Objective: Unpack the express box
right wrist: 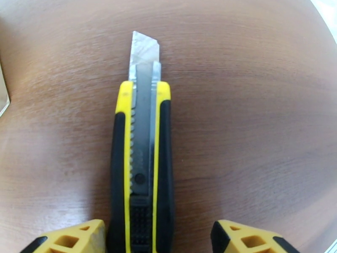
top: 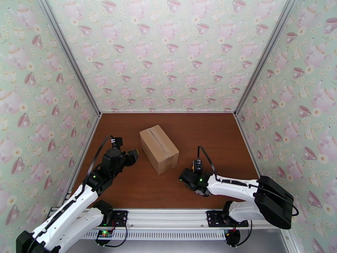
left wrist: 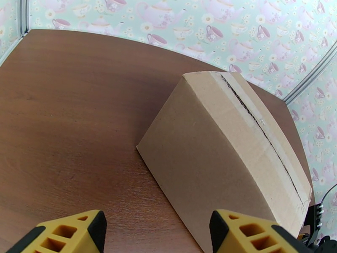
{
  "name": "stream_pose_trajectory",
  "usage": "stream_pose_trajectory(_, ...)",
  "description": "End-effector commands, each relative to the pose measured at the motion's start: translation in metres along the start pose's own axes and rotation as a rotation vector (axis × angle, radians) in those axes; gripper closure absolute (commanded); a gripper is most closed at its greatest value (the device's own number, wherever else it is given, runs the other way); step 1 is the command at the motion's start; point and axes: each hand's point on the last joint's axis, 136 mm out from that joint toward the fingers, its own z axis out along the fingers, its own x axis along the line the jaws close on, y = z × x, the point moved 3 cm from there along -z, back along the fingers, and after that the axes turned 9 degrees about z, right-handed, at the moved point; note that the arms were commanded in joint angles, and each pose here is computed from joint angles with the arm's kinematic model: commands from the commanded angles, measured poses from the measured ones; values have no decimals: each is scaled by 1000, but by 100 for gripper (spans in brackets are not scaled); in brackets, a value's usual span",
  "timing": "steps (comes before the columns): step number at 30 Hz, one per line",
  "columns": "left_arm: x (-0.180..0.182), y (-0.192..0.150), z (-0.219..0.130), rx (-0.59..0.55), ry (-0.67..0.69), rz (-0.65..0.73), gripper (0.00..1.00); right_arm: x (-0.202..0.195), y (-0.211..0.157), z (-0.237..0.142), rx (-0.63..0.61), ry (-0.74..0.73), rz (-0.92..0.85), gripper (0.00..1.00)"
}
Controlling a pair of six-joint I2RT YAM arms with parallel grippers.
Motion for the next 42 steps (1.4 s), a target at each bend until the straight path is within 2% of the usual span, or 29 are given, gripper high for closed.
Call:
stream_pose_trajectory(1,-3,1,-2,-7,-15,6,30,6,-1,4,34,43,14,35)
stream_pose_trajectory(14,2,4,-7,-9,17,18,30,6,-7,18,93,33,8,43)
stream_pose_trajectory(21,5,5,-13,-13,28,24,29,6,-11,22,110,21,-3,59)
stream_pose_trajectory(25,3,9,-17,-16,23,40,29,5,-4,16,92,13,-10,64)
stream_pose_trajectory(30,-7,21,-24,-12,-26,66,29,12,24,-14,23,49,-47,65)
stream_pose_trajectory(36,-32,30,-29,9,-170,94,26,14,56,-59,-29,121,-87,65)
stream_pose_trajectory(39,-51,37,-33,35,-272,93,14,15,72,-85,-75,170,-112,65)
stream_pose_trajectory(42,-64,46,-33,70,-331,73,18,15,90,-110,-133,205,-128,65)
